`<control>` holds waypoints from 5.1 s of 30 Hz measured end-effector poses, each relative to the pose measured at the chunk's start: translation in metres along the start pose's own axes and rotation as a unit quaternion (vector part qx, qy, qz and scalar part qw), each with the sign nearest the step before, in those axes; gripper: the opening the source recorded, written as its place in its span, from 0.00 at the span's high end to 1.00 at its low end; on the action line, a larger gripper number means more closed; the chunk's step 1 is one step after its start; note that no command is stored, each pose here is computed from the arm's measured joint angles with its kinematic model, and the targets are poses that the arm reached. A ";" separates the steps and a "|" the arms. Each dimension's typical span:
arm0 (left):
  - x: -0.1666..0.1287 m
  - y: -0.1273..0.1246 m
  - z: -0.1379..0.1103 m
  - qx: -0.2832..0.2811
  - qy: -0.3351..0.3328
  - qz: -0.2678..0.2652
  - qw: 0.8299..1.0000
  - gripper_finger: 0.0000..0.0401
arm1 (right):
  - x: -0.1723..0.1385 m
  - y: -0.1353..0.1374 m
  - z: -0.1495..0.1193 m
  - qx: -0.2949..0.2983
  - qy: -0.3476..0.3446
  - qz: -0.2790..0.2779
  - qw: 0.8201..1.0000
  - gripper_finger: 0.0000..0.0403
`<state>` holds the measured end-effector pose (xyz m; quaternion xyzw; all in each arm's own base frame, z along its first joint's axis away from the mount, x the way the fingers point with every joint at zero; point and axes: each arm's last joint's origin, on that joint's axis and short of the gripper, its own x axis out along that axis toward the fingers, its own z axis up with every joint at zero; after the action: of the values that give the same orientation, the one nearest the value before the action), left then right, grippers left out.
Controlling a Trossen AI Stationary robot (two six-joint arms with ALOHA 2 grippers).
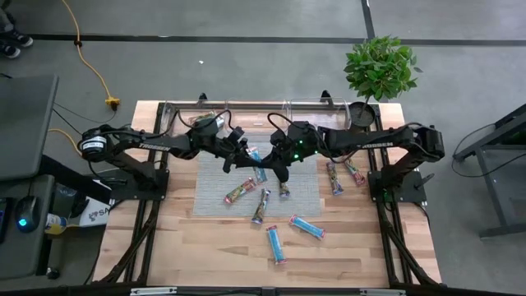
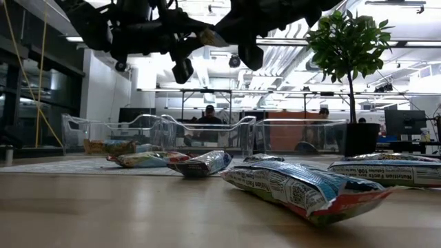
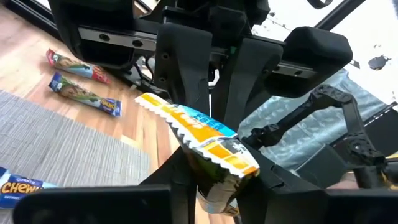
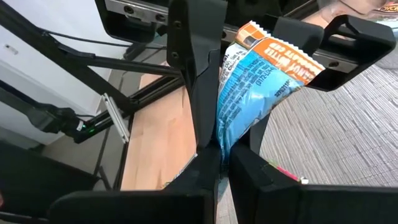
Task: Pick and place Granola Bars by type
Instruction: Put the yellow granola bar into the left transparent bin, then put the blue granola bar into the middle transparent bin
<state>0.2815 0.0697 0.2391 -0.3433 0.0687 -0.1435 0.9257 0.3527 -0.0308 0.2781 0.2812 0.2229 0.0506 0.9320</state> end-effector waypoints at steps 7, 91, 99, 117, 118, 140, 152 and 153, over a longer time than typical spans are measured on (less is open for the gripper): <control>0.000 0.001 0.000 0.010 -0.012 0.016 1.000 0.83 | 0.000 0.001 -0.002 -0.004 0.008 0.000 1.000 0.96; -0.189 0.007 0.084 -0.148 -0.115 0.293 0.937 0.36 | -0.022 0.006 -0.024 -0.028 0.129 -0.043 0.990 0.42; -0.158 -0.027 0.048 -0.095 0.060 0.219 0.969 0.36 | -0.022 0.006 -0.023 -0.026 0.128 -0.047 0.990 0.42; -0.101 -0.082 -0.025 -0.019 0.227 0.422 0.878 0.36 | -0.033 -0.017 -0.034 0.133 0.094 -0.294 0.942 0.42; -0.100 -0.085 -0.027 -0.011 0.228 0.426 0.876 0.36 | -0.033 -0.016 -0.034 0.140 0.090 -0.302 0.939 0.42; -0.134 -0.099 -0.086 0.016 0.147 0.422 0.894 0.36 | 0.027 -0.031 -0.091 0.233 0.133 -0.306 0.914 0.43; -0.146 -0.101 -0.085 0.017 0.141 0.421 0.896 0.36 | 0.036 -0.041 -0.099 0.257 0.144 -0.341 0.893 0.43; -0.146 -0.101 -0.086 0.018 0.143 0.423 0.895 0.36 | 0.039 -0.042 -0.101 0.257 0.145 -0.342 0.892 0.43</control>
<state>0.1013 -0.0101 0.2447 -0.2412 0.3363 0.2124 0.8852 0.3411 -0.0071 0.1649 0.4071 0.4434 -0.2903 0.7439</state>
